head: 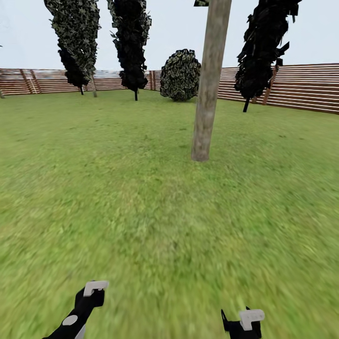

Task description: In the garden, pick up the pesticide atomizer on the floor and spray pesticide onto both trees until each tree trunk is fully covered.

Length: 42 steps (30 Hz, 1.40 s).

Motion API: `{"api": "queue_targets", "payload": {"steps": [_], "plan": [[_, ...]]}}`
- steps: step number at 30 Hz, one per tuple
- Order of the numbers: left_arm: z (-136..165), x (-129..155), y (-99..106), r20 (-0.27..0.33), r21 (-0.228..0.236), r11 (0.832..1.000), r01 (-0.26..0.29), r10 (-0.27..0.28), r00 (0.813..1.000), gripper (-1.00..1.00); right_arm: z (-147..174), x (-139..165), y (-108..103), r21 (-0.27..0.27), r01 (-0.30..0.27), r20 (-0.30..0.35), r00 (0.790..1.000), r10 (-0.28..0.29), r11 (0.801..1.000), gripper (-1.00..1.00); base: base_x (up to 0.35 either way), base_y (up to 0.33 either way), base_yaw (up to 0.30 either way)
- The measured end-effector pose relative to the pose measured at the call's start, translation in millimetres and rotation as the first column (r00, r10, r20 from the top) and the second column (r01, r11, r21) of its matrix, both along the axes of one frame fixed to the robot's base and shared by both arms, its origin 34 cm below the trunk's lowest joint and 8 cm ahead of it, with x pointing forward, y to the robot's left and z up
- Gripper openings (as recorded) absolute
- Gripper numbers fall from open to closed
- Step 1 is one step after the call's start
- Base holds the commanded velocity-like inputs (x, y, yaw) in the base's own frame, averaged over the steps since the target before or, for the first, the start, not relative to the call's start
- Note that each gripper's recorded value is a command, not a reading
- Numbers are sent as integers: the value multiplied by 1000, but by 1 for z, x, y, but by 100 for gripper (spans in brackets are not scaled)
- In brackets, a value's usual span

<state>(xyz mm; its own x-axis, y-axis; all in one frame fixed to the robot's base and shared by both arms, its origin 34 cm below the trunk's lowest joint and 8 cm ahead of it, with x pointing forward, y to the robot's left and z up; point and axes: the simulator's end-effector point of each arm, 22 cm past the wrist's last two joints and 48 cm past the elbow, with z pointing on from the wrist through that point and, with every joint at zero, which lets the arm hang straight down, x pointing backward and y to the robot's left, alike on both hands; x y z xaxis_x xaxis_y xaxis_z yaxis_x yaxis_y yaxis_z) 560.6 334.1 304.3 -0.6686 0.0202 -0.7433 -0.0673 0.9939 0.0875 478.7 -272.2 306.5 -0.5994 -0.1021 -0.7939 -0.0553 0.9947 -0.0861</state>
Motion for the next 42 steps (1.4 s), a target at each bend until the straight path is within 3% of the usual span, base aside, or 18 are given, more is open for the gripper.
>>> {"api": "queue_targets", "payload": {"steps": [13, 28, 42], "plan": [[0, 0, 0, 1, 0, 1000, 0, 0, 1000, -100, 0, 0, 0, 0, 1, 0, 1000, -1, 1000, 100, 337, 0, -4], [0, 0, 0, 1, 0, 1000, 2, -2, 1000, -100, 0, 0, 0, 0, 1, -1, 1000, -1, 1000, 100, 337, 0, -245], [0, 0, 0, 1, 0, 1000, 2, -2, 1000, -100, 0, 0, 0, 1, -1, -1, 1000, 1, 1000, 100, 338, 0, -21]]}}
